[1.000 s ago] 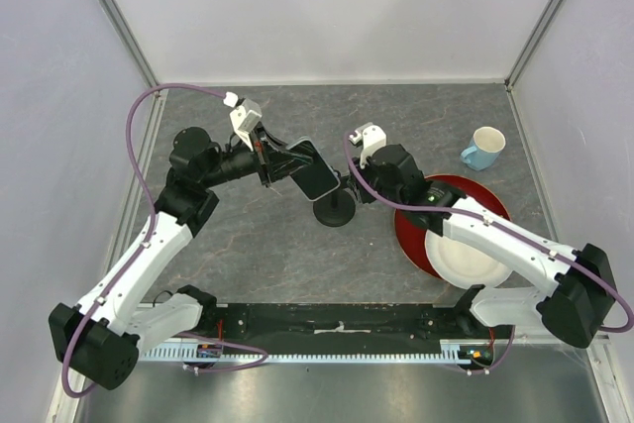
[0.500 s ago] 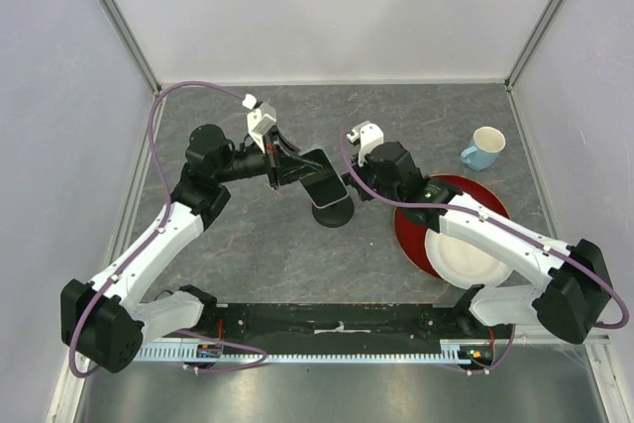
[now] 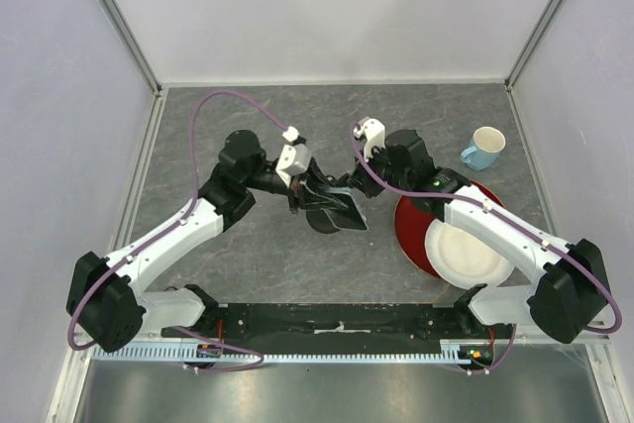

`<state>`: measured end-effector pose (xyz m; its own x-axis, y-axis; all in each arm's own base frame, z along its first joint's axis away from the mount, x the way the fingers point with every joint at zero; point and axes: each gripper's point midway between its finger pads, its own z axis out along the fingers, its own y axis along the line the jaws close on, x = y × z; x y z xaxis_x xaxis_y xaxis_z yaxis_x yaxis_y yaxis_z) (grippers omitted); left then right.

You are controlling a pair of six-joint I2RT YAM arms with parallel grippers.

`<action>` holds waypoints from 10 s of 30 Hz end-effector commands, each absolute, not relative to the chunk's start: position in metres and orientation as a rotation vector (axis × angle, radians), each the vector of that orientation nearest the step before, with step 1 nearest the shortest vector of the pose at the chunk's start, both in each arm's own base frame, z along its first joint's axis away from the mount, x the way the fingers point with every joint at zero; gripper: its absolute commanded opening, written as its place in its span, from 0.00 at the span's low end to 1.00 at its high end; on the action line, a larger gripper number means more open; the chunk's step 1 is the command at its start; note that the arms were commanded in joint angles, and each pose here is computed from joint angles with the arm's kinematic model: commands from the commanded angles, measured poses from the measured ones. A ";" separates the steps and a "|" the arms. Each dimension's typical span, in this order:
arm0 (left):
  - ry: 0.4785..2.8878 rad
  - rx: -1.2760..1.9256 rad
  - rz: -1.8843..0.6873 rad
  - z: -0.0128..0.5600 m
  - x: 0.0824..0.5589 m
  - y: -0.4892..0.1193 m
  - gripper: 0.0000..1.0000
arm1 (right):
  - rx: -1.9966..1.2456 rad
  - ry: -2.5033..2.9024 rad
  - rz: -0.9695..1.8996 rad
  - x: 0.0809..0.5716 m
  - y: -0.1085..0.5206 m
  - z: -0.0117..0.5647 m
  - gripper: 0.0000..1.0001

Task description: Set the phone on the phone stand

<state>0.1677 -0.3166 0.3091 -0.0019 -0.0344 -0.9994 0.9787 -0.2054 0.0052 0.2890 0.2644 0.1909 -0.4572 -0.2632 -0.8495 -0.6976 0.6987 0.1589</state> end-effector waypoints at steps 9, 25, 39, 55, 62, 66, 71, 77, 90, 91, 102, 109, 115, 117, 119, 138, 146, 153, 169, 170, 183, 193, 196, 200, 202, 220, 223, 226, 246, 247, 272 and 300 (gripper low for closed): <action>0.849 1.546 -1.152 0.300 0.202 -0.356 0.02 | -0.773 1.977 0.795 0.282 0.289 0.214 0.00; 0.921 1.475 -1.044 0.289 0.249 -0.337 0.02 | -0.798 1.979 0.810 0.279 0.290 0.213 0.00; 0.996 1.445 -1.096 0.279 0.266 -0.333 0.02 | -0.862 1.974 0.809 0.276 0.291 0.207 0.00; 1.073 1.436 -1.082 0.274 0.283 -0.317 0.02 | -0.917 1.956 0.753 0.286 0.293 0.194 0.00; 1.075 1.425 -1.067 0.282 0.284 -0.304 0.02 | -1.114 1.953 0.791 0.277 0.298 0.196 0.00; 1.081 1.430 -1.041 0.281 0.290 -0.302 0.02 | -1.207 1.984 0.845 0.268 0.301 0.194 0.00; 1.114 1.415 -1.034 0.277 0.295 -0.301 0.02 | -1.119 2.011 0.750 0.284 0.296 0.196 0.00; 1.254 1.298 -0.872 0.279 0.313 -0.288 0.02 | -0.606 1.960 0.485 0.327 0.268 0.205 0.00; 1.792 0.672 -0.165 0.250 0.363 -0.239 0.02 | 0.032 1.624 0.259 0.309 0.256 0.228 0.00; 1.798 0.649 -0.133 0.248 0.361 -0.239 0.02 | 0.049 1.617 0.250 0.308 0.259 0.231 0.00; 1.836 0.378 -0.011 0.203 0.365 -0.231 0.02 | 0.111 1.604 0.422 0.274 0.325 0.241 0.00; 1.824 0.407 -0.085 0.201 0.355 -0.240 0.02 | 0.095 1.613 0.617 0.251 0.325 0.267 0.00; 1.759 0.546 -0.189 0.213 0.338 -0.260 0.02 | 0.014 1.683 0.522 0.282 0.265 0.273 0.39; 1.733 0.568 -0.220 0.220 0.334 -0.263 0.02 | -0.037 1.702 0.594 0.288 0.258 0.261 0.46; 1.701 0.605 -0.241 0.228 0.329 -0.265 0.02 | 0.004 1.675 0.605 0.309 0.230 0.265 0.48; 1.421 1.134 -0.583 0.268 0.262 -0.309 0.02 | -0.986 1.342 1.057 0.308 0.268 0.230 0.93; 1.401 1.121 -0.657 0.283 0.261 -0.306 0.02 | -1.004 1.330 1.168 0.287 0.262 0.216 0.92; 1.388 1.151 -0.769 0.283 0.252 -0.311 0.02 | -1.039 1.281 1.252 0.286 0.288 0.207 0.89; 1.352 1.183 -0.819 0.288 0.243 -0.313 0.02 | -1.115 1.211 1.392 0.270 0.318 0.206 0.62; 1.359 1.177 -0.821 0.287 0.244 -0.312 0.02 | -1.119 1.215 1.402 0.269 0.319 0.205 0.58; 1.542 0.721 -0.549 0.286 0.320 -0.273 0.02 | -1.025 1.208 1.350 0.272 0.343 0.229 0.00; 1.681 0.535 -0.468 0.257 0.345 -0.259 0.02 | -0.275 1.185 0.955 0.299 0.301 0.267 0.00; 1.705 0.540 -0.490 0.253 0.344 -0.264 0.02 | -0.256 1.180 0.942 0.293 0.312 0.266 0.00; 1.698 0.592 -0.535 0.252 0.338 -0.271 0.02 | -0.292 1.177 0.967 0.288 0.328 0.267 0.00; 1.680 0.635 -0.557 0.254 0.332 -0.274 0.02 | -0.322 1.185 0.962 0.284 0.325 0.263 0.22; 1.441 1.008 -0.802 0.283 0.271 -0.306 0.02 | -0.519 1.207 1.013 0.304 0.245 0.268 0.79; 1.450 0.996 -0.799 0.284 0.273 -0.306 0.02 | -0.503 1.177 1.047 0.304 0.240 0.270 0.81; 1.503 0.931 -0.774 0.281 0.284 -0.304 0.02 | -0.472 1.188 1.044 0.310 0.233 0.267 0.82; 1.666 -0.011 0.025 0.304 0.370 -0.131 0.02 | -0.381 1.250 1.014 0.330 0.221 0.253 0.82; 1.673 -0.036 0.029 0.303 0.371 -0.124 0.02 | -0.381 1.251 1.014 0.331 0.221 0.253 0.82; 1.497 -0.021 -0.242 0.335 0.430 -0.020 0.02 | -0.384 1.253 1.033 0.331 0.223 0.251 0.82; 1.679 -0.135 -0.186 0.287 0.448 -0.013 0.15 | -0.388 1.247 1.056 0.330 0.225 0.251 0.82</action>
